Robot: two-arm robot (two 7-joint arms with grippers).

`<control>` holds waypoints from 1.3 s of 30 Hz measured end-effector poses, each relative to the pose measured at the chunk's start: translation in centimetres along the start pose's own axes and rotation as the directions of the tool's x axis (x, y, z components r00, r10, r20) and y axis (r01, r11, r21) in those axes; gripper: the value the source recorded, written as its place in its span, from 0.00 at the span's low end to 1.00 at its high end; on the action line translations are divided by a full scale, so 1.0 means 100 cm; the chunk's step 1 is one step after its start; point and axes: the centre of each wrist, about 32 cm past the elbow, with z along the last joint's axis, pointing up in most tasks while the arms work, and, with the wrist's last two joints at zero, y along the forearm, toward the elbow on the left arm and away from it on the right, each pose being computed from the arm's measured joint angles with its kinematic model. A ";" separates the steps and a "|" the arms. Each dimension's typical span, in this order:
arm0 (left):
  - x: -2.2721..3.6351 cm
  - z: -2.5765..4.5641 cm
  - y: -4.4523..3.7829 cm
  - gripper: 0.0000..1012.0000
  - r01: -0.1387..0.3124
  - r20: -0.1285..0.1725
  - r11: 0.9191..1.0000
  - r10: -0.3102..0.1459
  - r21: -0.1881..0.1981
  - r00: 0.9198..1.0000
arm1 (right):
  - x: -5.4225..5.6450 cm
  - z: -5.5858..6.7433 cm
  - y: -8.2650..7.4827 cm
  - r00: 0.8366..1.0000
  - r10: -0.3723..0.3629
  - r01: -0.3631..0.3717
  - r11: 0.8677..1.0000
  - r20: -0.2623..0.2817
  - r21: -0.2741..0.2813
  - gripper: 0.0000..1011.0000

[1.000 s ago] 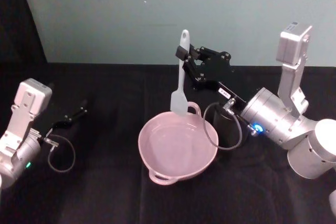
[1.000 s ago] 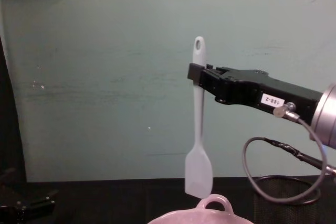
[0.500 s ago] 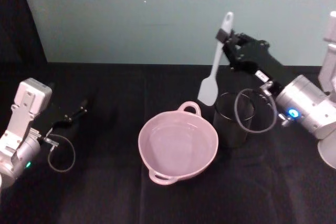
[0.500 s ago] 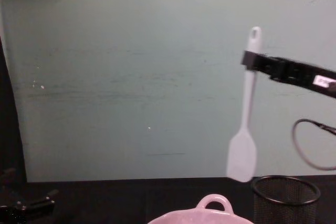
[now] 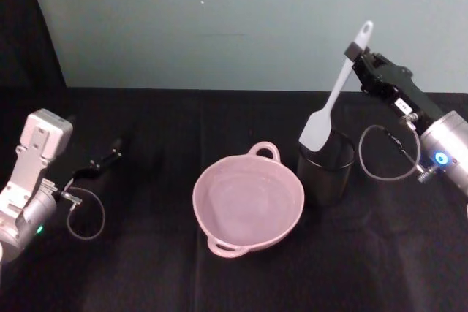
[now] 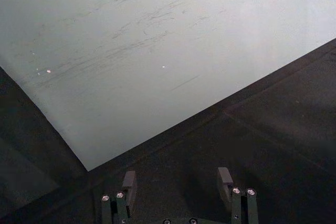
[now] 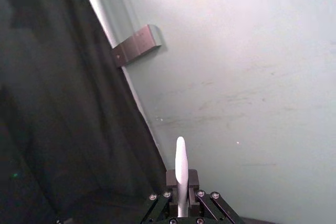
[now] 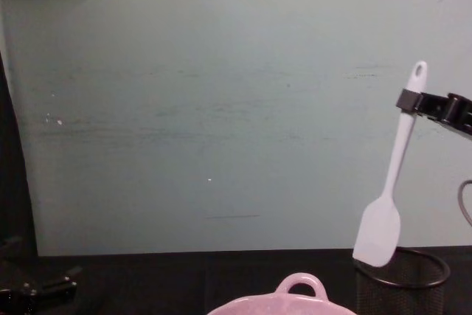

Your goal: Use the one hand to pick up the spoon and stir the clear water in the bowl.

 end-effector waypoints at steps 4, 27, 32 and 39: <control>0.0000 0.0000 0.0000 0.99 0.000 0.000 1.000 0.000 0.000 1.000 | 0.005 -0.004 -0.004 1.000 -0.018 0.018 1.000 -0.024 0.000 0.11; 0.0000 0.0000 0.0000 0.99 0.000 0.000 1.000 0.000 0.000 1.000 | 0.027 -0.015 -0.008 0.997 -0.022 0.010 0.987 -0.071 -0.161 0.11; 0.0000 0.0000 0.0000 0.99 0.000 0.000 1.000 0.000 0.000 1.000 | 0.033 -0.017 -0.006 0.996 -0.014 -0.001 0.983 -0.084 -0.181 0.11; 0.0000 0.0000 0.0000 0.99 0.000 0.000 1.000 0.000 0.000 1.000 | 0.041 -0.023 -0.005 0.994 -0.017 -0.006 0.979 -0.112 -0.203 0.11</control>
